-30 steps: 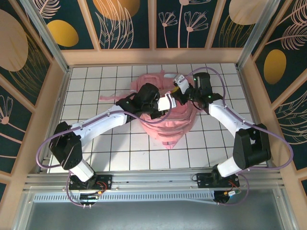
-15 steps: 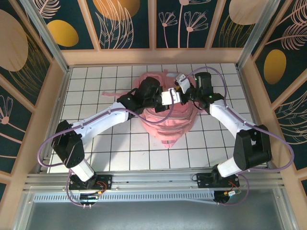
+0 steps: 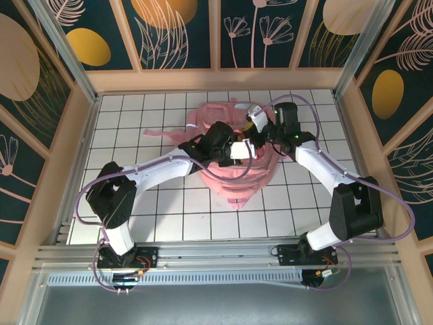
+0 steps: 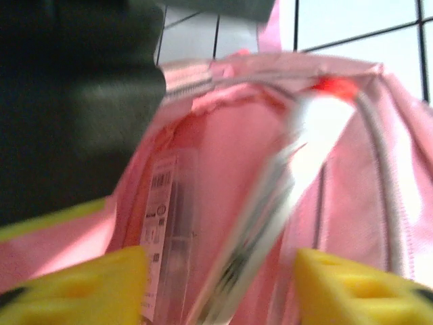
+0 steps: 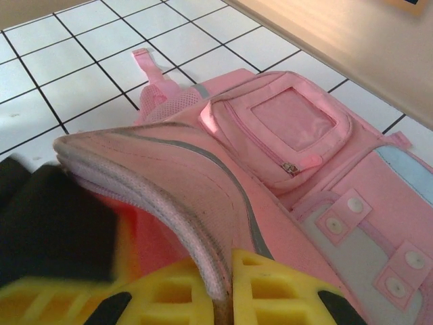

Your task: Pack the student bag

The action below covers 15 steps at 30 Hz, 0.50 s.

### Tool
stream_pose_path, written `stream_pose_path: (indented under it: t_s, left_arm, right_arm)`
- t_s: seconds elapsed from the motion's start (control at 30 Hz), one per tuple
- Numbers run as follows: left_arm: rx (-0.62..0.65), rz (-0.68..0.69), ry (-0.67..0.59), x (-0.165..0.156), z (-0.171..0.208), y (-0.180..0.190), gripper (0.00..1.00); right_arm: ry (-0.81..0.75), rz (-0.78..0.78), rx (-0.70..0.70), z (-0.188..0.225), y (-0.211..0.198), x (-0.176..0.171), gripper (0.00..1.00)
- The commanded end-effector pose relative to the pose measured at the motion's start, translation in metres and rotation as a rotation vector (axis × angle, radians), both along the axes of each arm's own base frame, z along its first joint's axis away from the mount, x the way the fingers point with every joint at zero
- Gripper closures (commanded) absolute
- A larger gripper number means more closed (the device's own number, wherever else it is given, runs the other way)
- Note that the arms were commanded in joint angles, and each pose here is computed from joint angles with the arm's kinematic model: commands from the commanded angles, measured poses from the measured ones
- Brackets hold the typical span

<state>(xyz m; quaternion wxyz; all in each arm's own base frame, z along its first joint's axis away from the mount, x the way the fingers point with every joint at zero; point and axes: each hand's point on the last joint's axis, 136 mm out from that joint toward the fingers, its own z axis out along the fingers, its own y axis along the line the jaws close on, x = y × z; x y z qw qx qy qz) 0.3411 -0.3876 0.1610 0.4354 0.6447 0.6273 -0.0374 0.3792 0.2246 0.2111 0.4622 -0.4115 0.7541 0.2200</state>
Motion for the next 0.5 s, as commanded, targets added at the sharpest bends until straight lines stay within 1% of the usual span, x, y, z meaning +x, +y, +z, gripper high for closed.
stream_pose_path:
  t_s: [0.0, 0.03, 0.1, 0.2, 0.3, 0.4, 0.43, 0.47]
  left_arm:
    - [-0.010, 0.135, -0.009, 0.024, 0.007, 0.009, 0.21]
    - [-0.038, 0.150, -0.009, 0.025, 0.015, 0.008, 0.18]
    - [-0.099, 0.140, 0.010, 0.019, 0.029, 0.007, 0.18]
    - [-0.223, 0.063, 0.028, -0.006, 0.059, 0.007, 0.18]
    - [-0.345, 0.067, 0.014, -0.017, 0.084, 0.017, 0.17]
    - [-0.400, 0.120, 0.051, -0.011, 0.094, 0.033, 0.19]
    - [-0.419, 0.133, 0.062, -0.010, 0.097, 0.038, 0.20]
    - [-0.435, 0.134, 0.073, -0.010, 0.100, 0.043, 0.20]
  right_arm:
    - [-0.150, 0.040, 0.065, 0.059, 0.009, 0.002, 0.90]
    - [-0.148, 0.040, 0.063, 0.058, 0.010, 0.002, 0.89]
    - [-0.145, 0.035, 0.054, 0.056, 0.010, 0.003, 0.88]
    - [-0.141, 0.024, 0.044, 0.053, 0.009, 0.004, 0.87]
    - [-0.135, 0.021, 0.038, 0.049, 0.010, 0.004, 0.86]
    - [-0.128, 0.003, 0.018, 0.047, 0.012, 0.005, 0.74]
    - [-0.125, -0.024, 0.014, 0.050, 0.012, 0.007, 0.68]
    - [-0.112, -0.063, 0.007, 0.054, 0.011, 0.010, 0.66]
